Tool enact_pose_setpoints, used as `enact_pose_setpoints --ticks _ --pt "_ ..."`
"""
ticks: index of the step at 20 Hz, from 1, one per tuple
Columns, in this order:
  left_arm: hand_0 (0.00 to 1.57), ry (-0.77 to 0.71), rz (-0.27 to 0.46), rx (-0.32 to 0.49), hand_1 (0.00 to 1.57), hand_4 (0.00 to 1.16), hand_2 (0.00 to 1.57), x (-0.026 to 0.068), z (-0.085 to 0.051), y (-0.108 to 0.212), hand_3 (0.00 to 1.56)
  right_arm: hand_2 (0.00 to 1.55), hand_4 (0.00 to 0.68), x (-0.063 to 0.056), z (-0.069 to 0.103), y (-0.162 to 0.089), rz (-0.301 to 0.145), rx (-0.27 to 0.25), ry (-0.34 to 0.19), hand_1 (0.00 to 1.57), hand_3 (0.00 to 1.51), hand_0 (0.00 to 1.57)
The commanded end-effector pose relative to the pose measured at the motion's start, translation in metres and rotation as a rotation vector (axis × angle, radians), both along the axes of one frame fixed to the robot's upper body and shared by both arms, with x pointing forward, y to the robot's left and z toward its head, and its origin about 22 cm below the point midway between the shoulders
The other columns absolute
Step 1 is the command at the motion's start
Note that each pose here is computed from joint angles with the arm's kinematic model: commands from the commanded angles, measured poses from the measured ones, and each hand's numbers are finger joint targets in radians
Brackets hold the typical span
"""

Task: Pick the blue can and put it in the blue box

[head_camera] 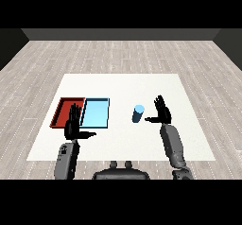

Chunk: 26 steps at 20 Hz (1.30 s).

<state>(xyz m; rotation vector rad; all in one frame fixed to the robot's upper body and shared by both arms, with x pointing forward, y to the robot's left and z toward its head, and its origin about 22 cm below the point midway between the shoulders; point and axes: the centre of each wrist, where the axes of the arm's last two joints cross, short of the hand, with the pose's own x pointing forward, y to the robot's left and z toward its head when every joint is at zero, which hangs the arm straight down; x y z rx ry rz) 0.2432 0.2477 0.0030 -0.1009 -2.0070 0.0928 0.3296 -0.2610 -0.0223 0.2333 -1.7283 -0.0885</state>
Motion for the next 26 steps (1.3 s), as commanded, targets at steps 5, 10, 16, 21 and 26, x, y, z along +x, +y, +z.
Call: enact_pose_setpoints --ticks 5,10,16,21,26 --pt "0.00 -0.017 -0.004 -0.017 0.00 0.00 0.00 0.0173 0.014 0.014 0.00 0.00 0.000 0.002 -0.013 0.020 0.006 -0.001 0.068 0.00 0.00 0.00" --pt "0.00 -0.014 0.005 -0.015 0.00 0.00 0.00 0.0170 -0.010 -0.015 0.00 0.00 0.000 0.009 -0.017 0.008 0.026 0.031 0.065 0.00 0.00 0.00" --pt "0.00 -0.017 0.024 0.001 0.00 0.00 0.00 0.0101 -0.006 -0.016 0.00 0.00 0.000 0.003 -0.039 0.034 0.037 0.027 0.082 0.00 0.00 0.00" --pt "0.00 -0.028 0.030 -0.008 0.00 0.00 0.00 -0.0158 0.002 0.004 0.00 0.00 0.000 0.018 -0.042 0.042 0.042 0.018 0.097 0.00 0.00 0.00" --pt "0.00 -0.012 0.004 -0.006 0.00 0.00 0.00 -0.0013 -0.007 0.000 0.00 0.00 0.000 0.023 -0.038 0.053 0.034 0.043 0.107 0.00 0.00 0.00"
